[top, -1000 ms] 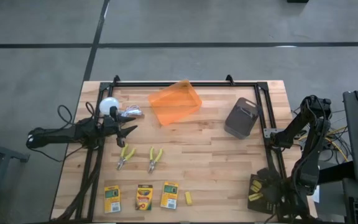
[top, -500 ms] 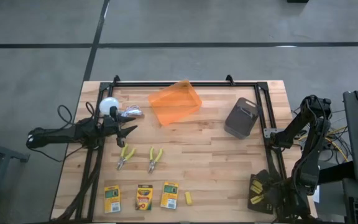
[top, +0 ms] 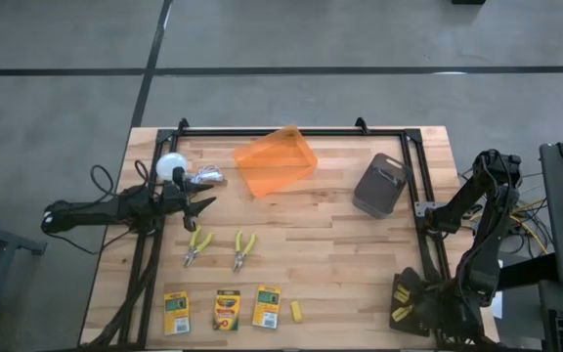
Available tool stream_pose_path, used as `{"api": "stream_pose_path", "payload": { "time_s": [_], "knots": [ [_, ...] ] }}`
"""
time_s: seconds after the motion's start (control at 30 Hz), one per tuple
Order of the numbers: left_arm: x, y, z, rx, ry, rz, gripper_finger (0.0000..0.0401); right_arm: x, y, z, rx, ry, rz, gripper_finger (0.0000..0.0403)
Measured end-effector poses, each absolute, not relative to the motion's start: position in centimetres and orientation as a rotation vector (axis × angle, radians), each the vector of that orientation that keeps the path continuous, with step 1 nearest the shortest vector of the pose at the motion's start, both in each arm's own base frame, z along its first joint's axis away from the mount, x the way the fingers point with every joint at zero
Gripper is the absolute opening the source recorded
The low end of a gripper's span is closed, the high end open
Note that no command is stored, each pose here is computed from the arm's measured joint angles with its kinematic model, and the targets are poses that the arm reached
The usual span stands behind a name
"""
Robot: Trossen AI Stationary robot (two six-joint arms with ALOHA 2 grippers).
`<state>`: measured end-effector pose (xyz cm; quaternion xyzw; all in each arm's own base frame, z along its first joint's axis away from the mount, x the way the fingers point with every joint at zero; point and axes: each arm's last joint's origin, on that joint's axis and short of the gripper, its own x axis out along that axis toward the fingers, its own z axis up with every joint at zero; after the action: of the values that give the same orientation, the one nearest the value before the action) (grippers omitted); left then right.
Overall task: Pick & Place School Supplies
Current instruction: Put the yellow eraser into the black basket
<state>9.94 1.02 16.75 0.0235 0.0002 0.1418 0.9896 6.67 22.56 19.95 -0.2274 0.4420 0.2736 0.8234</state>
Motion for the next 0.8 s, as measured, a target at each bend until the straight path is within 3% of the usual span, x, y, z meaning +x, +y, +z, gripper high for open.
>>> {"api": "stream_pose_path", "payload": {
  "time_s": [0.27,0.6,0.8],
  "knots": [
    [9.9,1.0,16.7,0.047,0.000,0.284,0.0179,6.9,22.4,20.1,-0.628,0.849,0.583,0.0082],
    [9.9,1.0,16.8,0.047,0.000,0.284,0.0179,7.0,23.3,19.8,-0.427,0.878,0.614,0.0082],
    [9.9,1.0,16.7,0.048,0.000,0.285,0.0179,7.1,23.3,18.8,-0.466,0.912,0.594,0.0082]
  ]
}}
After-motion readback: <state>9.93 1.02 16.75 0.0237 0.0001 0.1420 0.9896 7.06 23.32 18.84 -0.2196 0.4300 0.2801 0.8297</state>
